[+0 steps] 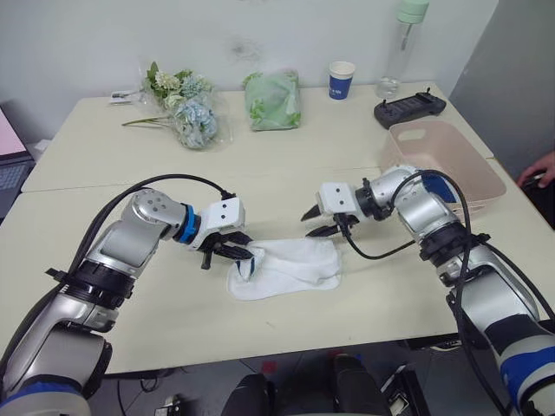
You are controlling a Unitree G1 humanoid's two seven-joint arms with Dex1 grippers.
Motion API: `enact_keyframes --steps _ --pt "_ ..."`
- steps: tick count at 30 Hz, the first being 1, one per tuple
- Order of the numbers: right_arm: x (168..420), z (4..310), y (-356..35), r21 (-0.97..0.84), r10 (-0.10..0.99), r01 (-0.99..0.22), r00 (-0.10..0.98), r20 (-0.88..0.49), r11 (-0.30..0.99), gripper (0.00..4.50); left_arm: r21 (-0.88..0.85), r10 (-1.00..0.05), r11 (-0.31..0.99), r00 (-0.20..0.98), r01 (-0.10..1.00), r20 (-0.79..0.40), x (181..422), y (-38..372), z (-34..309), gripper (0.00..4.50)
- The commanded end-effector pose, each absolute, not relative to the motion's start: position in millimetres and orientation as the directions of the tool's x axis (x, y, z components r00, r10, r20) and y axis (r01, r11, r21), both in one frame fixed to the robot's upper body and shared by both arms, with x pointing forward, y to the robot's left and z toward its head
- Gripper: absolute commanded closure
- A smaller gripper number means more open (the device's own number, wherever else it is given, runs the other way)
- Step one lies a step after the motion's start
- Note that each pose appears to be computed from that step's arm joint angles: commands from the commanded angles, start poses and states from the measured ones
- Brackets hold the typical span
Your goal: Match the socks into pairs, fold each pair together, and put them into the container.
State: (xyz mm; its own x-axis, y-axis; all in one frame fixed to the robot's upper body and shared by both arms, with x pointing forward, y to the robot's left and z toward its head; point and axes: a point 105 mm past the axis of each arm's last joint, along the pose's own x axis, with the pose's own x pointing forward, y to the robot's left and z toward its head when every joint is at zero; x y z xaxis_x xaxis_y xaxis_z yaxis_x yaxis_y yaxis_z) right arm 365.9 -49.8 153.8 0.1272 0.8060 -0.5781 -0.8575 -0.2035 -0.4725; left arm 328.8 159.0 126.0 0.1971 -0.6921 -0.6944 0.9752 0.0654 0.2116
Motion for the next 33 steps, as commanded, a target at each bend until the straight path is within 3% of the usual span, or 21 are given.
enact_keyframes --steps 1,3,8,10,13,15,17,21,25,33 --pt "380 197 -63 -0.614 0.850 -0.786 0.275 -0.449 -0.070 1.70 0.335 -0.621 0.115 0.332 0.935 -0.710 346 179 135 2.31" --pt "368 206 -70 -0.600 0.890 -0.799 0.255 -0.378 -0.026 1.03 0.406 -0.570 0.128 0.402 0.905 -0.716 351 194 139 1.69" --pt "322 194 -72 -0.512 0.930 -0.857 0.138 -0.340 -0.060 1.02 0.515 -0.530 0.102 0.484 0.851 -0.696 355 214 147 0.08" --pt "305 183 -73 -0.468 0.929 -0.879 0.097 -0.357 -0.088 1.02 0.559 -0.538 0.070 0.503 0.826 -0.676 356 212 151 0.04" --pt "280 142 -78 -0.466 0.887 -0.866 0.063 -0.458 -0.179 1.02 0.682 -0.706 0.058 0.513 0.729 -0.488 350 181 184 0.04" --pt "276 128 -75 -0.472 0.884 -0.865 0.077 -0.460 -0.170 1.02 0.676 -0.772 0.038 0.451 0.736 -0.449 333 169 189 0.04" --pt "274 121 -71 -0.501 0.881 -0.848 0.092 -0.464 -0.175 1.02 0.668 -0.781 -0.036 0.396 0.743 -0.483 315 167 175 0.04" --pt "274 117 -66 -0.524 0.883 -0.834 0.105 -0.458 -0.173 1.02 0.660 -0.770 -0.080 0.374 0.747 -0.517 302 171 157 0.04" --pt "278 109 -57 -0.573 0.880 -0.804 0.149 -0.451 -0.157 1.02 0.712 -0.740 -0.059 0.448 0.700 -0.502 306 187 136 0.04" --pt "281 113 -53 -0.556 0.891 -0.821 0.149 -0.429 -0.131 1.02 0.801 -0.712 -0.036 0.547 0.598 -0.441 319 210 133 0.04"
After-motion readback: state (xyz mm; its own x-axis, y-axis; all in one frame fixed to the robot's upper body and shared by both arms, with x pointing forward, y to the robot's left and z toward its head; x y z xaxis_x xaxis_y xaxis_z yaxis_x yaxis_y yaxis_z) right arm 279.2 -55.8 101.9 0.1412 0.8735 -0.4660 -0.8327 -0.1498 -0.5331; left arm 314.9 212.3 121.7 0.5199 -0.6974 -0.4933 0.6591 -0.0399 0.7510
